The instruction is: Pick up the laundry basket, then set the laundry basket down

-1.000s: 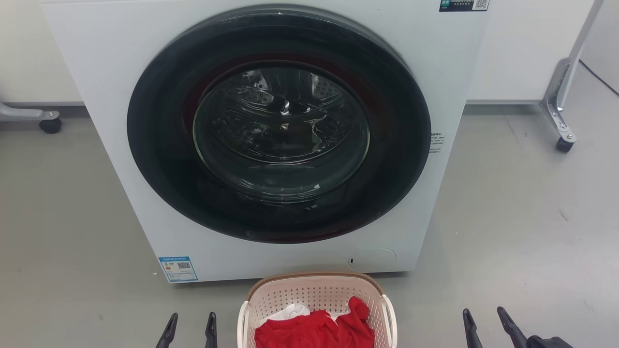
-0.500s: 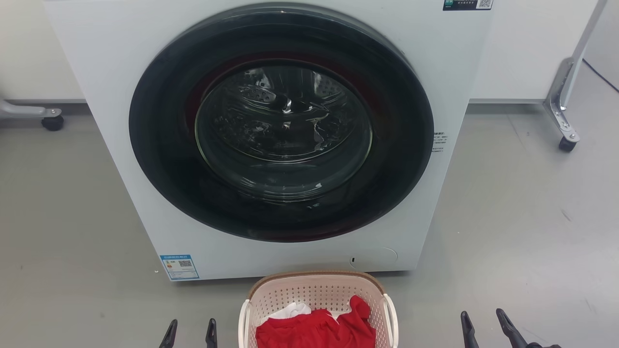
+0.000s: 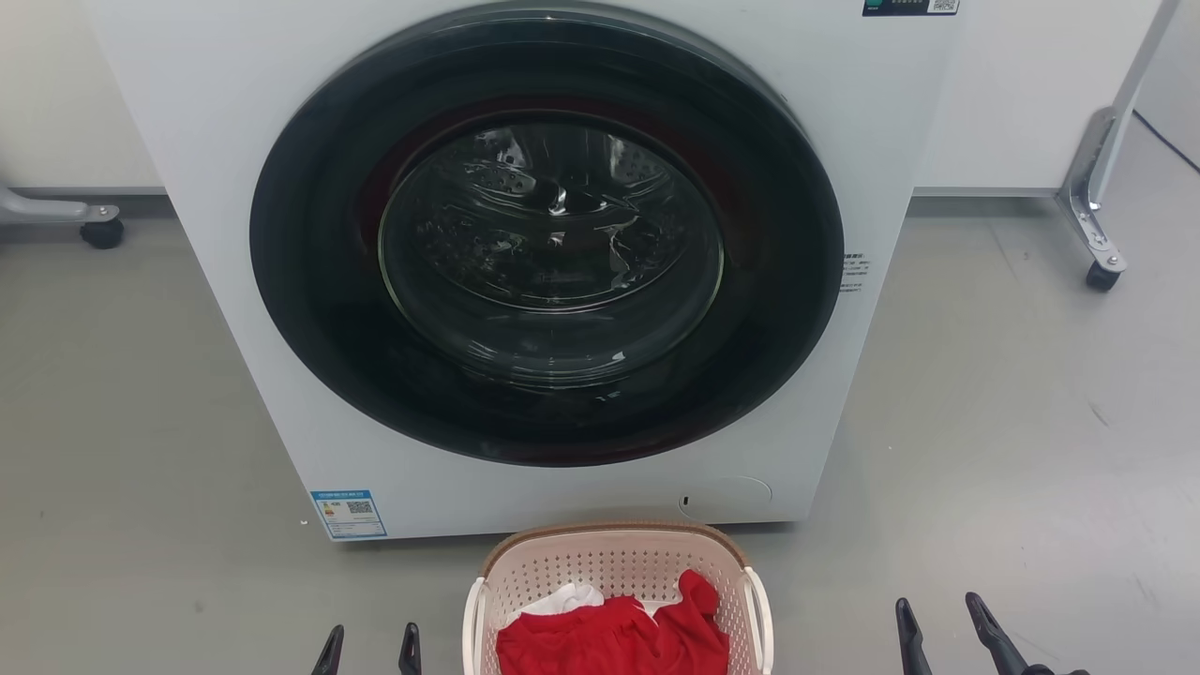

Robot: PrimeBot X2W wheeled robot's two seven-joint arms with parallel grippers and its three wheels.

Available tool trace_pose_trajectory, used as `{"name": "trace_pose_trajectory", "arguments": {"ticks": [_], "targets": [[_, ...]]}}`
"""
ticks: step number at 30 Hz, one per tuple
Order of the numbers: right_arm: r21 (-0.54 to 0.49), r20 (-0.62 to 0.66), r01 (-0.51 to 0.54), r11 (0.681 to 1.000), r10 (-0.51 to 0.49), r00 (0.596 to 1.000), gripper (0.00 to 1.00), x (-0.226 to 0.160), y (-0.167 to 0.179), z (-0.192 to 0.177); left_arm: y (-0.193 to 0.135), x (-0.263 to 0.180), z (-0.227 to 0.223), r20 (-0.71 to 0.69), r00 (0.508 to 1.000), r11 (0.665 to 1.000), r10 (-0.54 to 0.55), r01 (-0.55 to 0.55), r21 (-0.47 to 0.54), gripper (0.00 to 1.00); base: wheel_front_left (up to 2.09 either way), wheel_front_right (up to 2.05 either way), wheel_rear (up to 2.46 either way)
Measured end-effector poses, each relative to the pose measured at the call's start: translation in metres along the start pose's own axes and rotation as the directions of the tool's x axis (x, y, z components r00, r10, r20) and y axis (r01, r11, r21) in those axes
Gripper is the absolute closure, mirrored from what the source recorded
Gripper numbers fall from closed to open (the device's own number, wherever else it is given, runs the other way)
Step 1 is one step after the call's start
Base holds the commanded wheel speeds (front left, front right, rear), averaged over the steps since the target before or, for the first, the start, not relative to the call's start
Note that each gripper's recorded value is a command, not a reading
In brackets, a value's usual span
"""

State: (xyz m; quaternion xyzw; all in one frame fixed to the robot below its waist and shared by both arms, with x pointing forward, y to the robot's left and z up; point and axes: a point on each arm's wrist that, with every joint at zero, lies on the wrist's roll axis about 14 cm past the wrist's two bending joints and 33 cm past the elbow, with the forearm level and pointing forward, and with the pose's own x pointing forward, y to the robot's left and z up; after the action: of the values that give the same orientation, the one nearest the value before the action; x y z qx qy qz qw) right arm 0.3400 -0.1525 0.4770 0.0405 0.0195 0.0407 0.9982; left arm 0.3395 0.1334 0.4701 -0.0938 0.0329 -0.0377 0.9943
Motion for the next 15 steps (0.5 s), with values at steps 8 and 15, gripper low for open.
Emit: {"name": "trace_pose_trajectory", "arguments": {"ticks": [8,15], "targets": [[-0.003,-0.002,0.005,1.000,-0.005,1.000,0.00,0.0007,-0.0003,0.0014,0.0005,0.0003,-0.0004,-0.001,1.000,1.000,0.005,-0.005,-0.001,0.00,0.00,0.00,0.00],[0.002,-0.010,0.007,1.000,-0.007,1.000,0.00,0.0003,0.0000,0.0008,0.0009,0.0002,-0.0015,-0.007,1.000,1.000,0.008,-0.008,0.001,0.00,0.00,0.00,0.00]]}}
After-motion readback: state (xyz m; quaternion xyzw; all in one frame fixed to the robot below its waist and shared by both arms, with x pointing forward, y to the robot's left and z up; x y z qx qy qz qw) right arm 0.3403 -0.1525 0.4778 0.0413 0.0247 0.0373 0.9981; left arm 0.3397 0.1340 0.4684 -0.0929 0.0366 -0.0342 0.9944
